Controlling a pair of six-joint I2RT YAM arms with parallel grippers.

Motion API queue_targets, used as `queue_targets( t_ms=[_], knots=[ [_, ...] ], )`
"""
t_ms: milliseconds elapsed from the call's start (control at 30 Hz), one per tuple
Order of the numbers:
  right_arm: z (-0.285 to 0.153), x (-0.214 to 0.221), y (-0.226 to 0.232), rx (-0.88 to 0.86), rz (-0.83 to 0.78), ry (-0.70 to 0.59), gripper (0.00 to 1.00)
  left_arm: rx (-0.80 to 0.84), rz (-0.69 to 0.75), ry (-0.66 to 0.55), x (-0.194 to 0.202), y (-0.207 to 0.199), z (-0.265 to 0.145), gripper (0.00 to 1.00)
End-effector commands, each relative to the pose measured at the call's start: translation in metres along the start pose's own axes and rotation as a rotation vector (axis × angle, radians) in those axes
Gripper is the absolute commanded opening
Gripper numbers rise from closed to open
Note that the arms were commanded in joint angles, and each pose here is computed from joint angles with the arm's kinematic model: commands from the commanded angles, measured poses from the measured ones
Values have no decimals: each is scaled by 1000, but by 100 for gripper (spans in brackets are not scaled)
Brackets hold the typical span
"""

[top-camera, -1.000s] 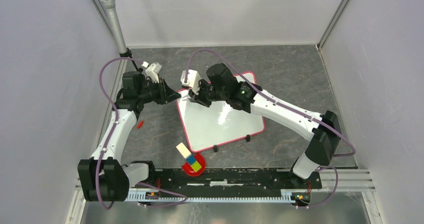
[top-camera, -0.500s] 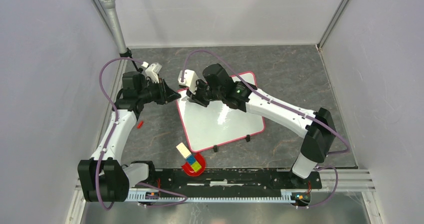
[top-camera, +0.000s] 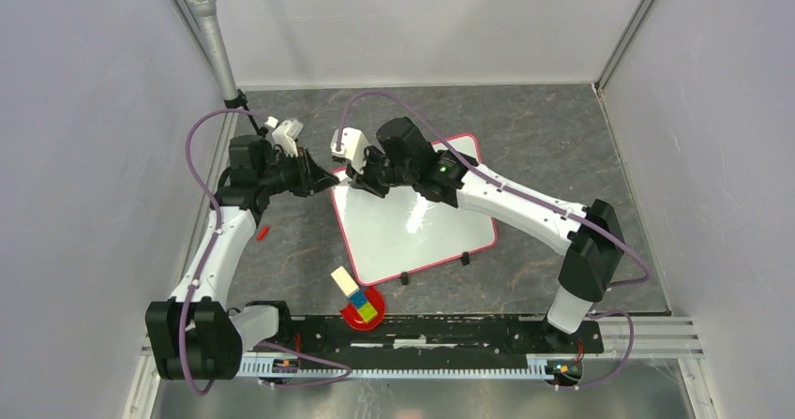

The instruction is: Write a sentence on the whiteboard

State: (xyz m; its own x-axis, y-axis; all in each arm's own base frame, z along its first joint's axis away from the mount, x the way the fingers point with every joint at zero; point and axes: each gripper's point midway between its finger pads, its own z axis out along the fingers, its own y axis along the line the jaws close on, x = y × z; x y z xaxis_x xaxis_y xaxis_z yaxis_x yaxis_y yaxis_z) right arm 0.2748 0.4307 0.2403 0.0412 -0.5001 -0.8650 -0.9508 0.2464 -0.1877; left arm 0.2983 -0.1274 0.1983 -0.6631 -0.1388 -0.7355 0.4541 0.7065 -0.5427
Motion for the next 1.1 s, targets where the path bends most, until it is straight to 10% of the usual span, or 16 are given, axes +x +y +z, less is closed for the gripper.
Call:
queue_targets(
  t_ms=[0, 1067],
  knots=[
    [2, -24, -5, 14, -11, -61, 0, 15, 56, -14, -2, -5, -3, 9],
    [-12, 26, 32, -55, -3, 20, 0, 3, 60, -17, -2, -3, -3, 8]
  ],
)
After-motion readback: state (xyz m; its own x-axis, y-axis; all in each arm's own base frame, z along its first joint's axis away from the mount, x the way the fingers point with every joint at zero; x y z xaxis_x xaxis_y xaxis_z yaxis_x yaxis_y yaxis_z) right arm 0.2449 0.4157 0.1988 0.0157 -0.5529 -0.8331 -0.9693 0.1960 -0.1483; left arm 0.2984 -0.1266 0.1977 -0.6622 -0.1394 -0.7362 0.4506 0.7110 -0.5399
